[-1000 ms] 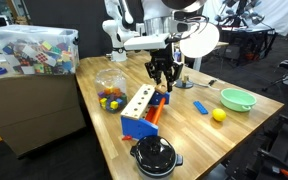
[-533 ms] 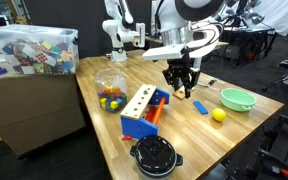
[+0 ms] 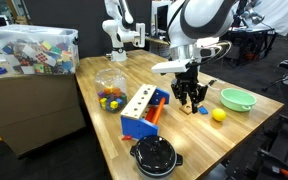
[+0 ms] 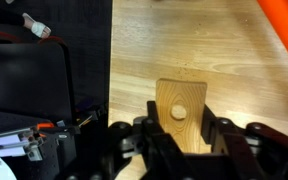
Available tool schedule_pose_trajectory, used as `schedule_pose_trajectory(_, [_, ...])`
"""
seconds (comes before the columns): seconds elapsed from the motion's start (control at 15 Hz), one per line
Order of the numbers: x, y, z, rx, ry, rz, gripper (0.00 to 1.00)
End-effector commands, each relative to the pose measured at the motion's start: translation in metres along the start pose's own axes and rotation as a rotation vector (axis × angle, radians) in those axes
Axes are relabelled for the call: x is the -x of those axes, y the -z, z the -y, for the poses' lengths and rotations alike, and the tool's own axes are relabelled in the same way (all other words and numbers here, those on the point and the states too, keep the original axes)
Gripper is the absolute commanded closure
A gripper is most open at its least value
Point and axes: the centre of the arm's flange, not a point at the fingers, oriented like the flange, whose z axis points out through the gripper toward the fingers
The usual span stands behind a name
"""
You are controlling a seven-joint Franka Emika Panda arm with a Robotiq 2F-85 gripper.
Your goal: Put the wooden object on the table
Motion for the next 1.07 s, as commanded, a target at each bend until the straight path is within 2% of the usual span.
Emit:
schedule_pose_trajectory(0.0, [-0.008, -0.022, 0.001, 0.008, -0.032, 0.055, 0.79])
schedule_pose_trajectory(0.33, [-0.014, -0.047, -0.004, 0.045, -0.115, 0.099, 0.71])
schedule_pose_trajectory(0.53, [-0.014, -0.049, -0.010, 0.075, -0.155, 0.135, 0.73])
schedule_pose_trajectory(0.73, [-0.013, -0.049, -0.013, 0.083, -0.171, 0.156, 0.66])
schedule_pose_trajectory(0.8, [-0.013, -0.049, -0.013, 0.083, -0.174, 0.158, 0.75])
schedule_pose_trajectory(1.0, [-0.015, -0.049, -0.013, 0.086, -0.178, 0.160, 0.74])
